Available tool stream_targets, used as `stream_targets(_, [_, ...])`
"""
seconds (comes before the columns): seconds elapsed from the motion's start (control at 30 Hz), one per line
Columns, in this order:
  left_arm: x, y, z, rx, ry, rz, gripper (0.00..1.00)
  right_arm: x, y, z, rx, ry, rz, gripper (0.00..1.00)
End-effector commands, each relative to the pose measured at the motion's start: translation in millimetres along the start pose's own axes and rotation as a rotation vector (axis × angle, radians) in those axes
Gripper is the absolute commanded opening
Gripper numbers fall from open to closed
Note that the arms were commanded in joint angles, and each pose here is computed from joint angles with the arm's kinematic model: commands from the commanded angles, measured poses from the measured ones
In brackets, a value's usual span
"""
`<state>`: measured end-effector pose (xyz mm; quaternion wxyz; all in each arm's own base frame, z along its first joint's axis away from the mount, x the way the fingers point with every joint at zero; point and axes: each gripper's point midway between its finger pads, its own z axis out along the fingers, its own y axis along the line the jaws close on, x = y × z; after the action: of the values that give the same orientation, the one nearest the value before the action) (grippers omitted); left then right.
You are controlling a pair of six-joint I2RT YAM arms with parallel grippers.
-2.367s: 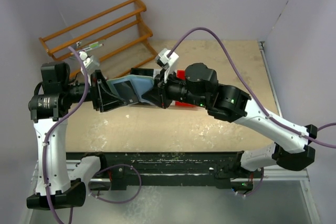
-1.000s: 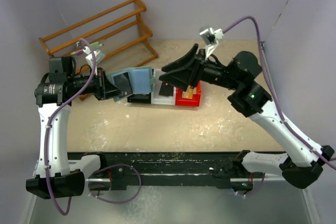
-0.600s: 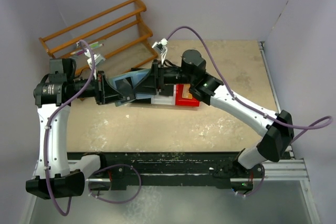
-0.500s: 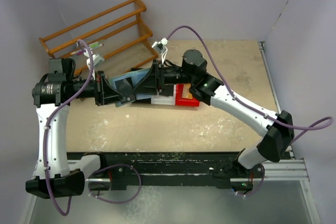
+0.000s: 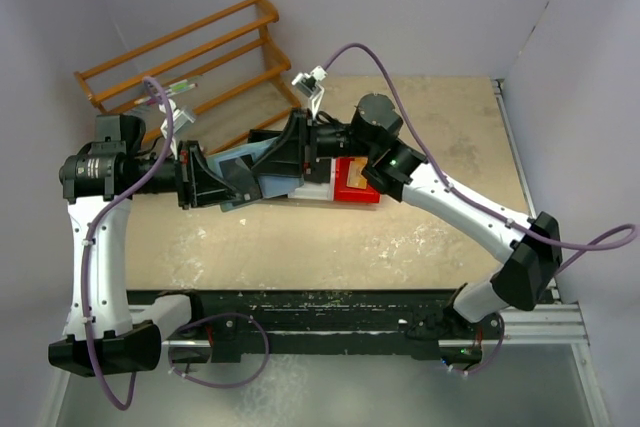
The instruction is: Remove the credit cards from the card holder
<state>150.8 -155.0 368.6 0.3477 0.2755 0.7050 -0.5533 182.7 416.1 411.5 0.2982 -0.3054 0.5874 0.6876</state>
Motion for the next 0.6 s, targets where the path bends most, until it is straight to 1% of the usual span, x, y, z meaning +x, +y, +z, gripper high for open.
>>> stream_targets(0.0, [-8.9,-22.4,-1.2,0.076,-0.039,0.073,0.0,-21.8,25.3,5.2,-0.116,-0.053,-0.038,0.27])
stream_targets(0.1, [-8.8,-23.9,-1.3,0.082,-0.041,0.077,0.01,-20.8,30.3,5.4,-0.157,-0.053,-0.017,0.15])
stream_targets(0.27, [-10.8,-29.1,-1.4,0.102,-0.053,0.086,0.05,-16.8,33.6,4.0,-0.182,-0.039,-0.008,0.01])
stream_targets(0.3, [-11.2,-29.6,-1.4,0.107,-0.055,0.084,0.06,-15.7,35.1,3.1,-0.189,-0.035,-0.012,0.0])
stream_targets(0.57, [-15.8,-37.0,-1.4,0.16,-0.081,0.072,0.08,-13.8,38.8,-6.1,-0.215,-0.042,-0.007,0.0])
